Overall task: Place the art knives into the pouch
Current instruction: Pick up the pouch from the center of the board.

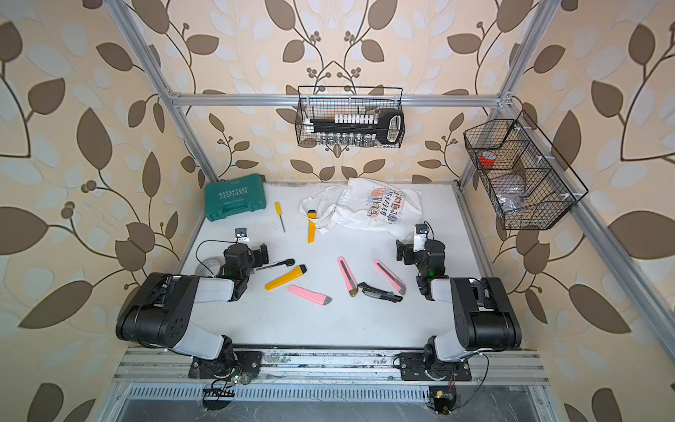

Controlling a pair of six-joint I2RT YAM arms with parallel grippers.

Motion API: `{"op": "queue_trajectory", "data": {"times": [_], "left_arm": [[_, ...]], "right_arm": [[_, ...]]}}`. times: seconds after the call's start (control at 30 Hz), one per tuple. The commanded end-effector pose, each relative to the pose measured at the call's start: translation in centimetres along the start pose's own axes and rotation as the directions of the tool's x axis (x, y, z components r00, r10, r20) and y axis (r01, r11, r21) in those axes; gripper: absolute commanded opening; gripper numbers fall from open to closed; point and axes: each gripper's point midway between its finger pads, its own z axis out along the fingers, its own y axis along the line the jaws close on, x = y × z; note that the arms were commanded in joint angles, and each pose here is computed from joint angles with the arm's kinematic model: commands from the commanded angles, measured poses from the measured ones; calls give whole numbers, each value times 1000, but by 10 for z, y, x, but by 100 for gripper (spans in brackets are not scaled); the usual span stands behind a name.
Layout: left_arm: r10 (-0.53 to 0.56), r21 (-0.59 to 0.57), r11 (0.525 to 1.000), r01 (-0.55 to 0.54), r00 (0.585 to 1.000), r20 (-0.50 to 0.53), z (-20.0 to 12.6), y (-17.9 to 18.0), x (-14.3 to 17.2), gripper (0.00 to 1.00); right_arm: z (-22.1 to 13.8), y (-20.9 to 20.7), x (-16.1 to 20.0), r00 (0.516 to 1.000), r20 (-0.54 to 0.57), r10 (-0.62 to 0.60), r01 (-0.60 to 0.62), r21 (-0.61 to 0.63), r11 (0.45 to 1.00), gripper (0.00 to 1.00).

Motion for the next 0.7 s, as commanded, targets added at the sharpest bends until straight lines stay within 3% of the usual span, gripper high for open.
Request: {"op": "queue_trajectory", "data": {"times": [0.0, 0.67], "left_arm": [[-15, 7, 1000, 14, 999, 43, 2, -1, -17, 99], [-15, 7, 1000, 15, 999, 44, 2, -1, -17, 99]], "right_arm": [[1, -1, -4, 1000, 13, -4, 4, 12, 1000, 100], [2, -1, -4, 1000, 7, -3, 3, 11, 1000, 100]]}}
